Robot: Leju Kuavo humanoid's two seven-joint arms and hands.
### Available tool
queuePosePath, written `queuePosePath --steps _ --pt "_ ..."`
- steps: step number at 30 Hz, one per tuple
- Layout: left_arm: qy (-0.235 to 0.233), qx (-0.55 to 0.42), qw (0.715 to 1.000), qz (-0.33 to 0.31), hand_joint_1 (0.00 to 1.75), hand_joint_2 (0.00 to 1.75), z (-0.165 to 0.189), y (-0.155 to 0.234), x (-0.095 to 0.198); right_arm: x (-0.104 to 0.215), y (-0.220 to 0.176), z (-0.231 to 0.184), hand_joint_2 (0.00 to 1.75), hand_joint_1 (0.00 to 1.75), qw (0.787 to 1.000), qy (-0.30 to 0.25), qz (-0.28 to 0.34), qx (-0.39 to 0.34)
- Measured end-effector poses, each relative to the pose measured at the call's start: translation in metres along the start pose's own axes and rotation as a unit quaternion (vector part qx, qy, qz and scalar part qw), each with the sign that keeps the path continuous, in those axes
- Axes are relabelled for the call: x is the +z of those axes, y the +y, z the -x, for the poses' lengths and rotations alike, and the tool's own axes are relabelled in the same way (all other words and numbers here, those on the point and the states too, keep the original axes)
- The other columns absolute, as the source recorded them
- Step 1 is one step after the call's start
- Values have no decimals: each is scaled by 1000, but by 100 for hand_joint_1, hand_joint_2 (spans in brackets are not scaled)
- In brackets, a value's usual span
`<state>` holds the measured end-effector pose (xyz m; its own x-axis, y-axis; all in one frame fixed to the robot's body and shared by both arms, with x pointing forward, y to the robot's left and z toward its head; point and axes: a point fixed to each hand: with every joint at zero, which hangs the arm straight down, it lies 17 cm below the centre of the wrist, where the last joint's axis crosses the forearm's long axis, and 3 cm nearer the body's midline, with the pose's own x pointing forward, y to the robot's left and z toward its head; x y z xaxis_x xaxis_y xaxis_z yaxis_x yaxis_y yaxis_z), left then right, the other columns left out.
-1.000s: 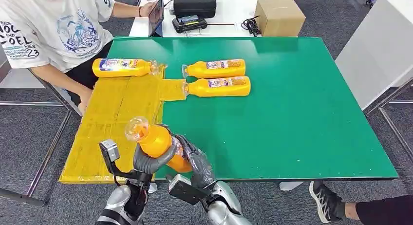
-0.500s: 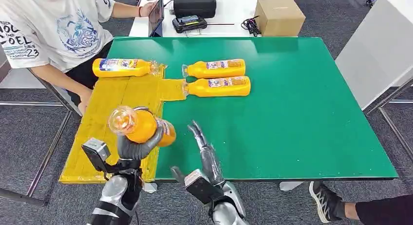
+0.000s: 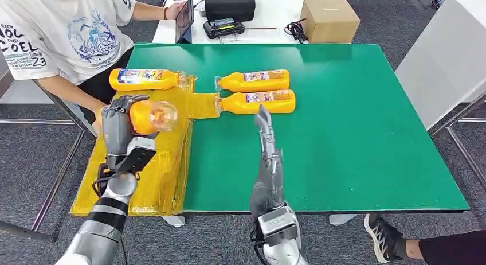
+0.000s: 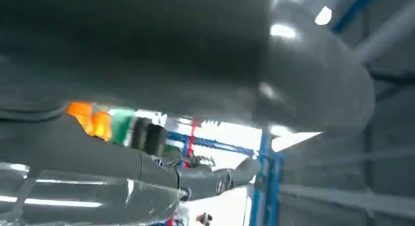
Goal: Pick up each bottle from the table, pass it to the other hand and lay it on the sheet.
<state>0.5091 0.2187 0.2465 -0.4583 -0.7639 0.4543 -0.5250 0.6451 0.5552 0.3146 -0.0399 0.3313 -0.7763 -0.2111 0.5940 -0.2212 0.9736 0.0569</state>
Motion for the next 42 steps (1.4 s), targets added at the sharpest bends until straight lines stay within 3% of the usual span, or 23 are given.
queuePosePath --steps 1,2,5,8,16,23,31,32,33,39,40,42 --pt "-16 -45 998 27 175 175 4 -8 2 -2 -1 -5 0 0 1000 -6 3 -3" --pt "-25 -73 996 46 175 175 9 -14 3 -4 -3 -8 175 0 1000 -10 4 -5" --pt "-13 -106 992 69 175 175 30 -19 9 -6 -4 -14 175 0 1000 -18 4 -11" --pt "-34 -196 973 117 175 175 47 -27 15 -7 -2 -17 175 0 1000 -19 -1 -23" --pt "-8 -274 933 235 175 175 112 -56 63 -1 8 -12 175 0 998 -8 -27 -51" --pt "15 -255 918 303 175 175 132 -76 98 5 14 -5 175 0 997 2 -42 -58" --pt "47 -187 920 340 175 175 137 -89 112 10 19 1 175 0 997 12 -54 -59" --pt "49 -181 920 344 136 175 136 -90 114 11 20 2 175 0 997 14 -56 -60" --pt "50 -174 919 350 31 175 136 -92 116 12 20 3 175 0 996 15 -58 -61" --pt "60 -138 914 376 24 175 134 -101 126 15 23 9 175 0 995 28 -62 -73" --pt "61 -136 914 378 5 0 134 -101 127 16 23 10 175 0 995 29 -62 -74" --pt "65 -131 913 381 0 0 135 -102 129 16 22 12 175 0 995 32 -63 -73"
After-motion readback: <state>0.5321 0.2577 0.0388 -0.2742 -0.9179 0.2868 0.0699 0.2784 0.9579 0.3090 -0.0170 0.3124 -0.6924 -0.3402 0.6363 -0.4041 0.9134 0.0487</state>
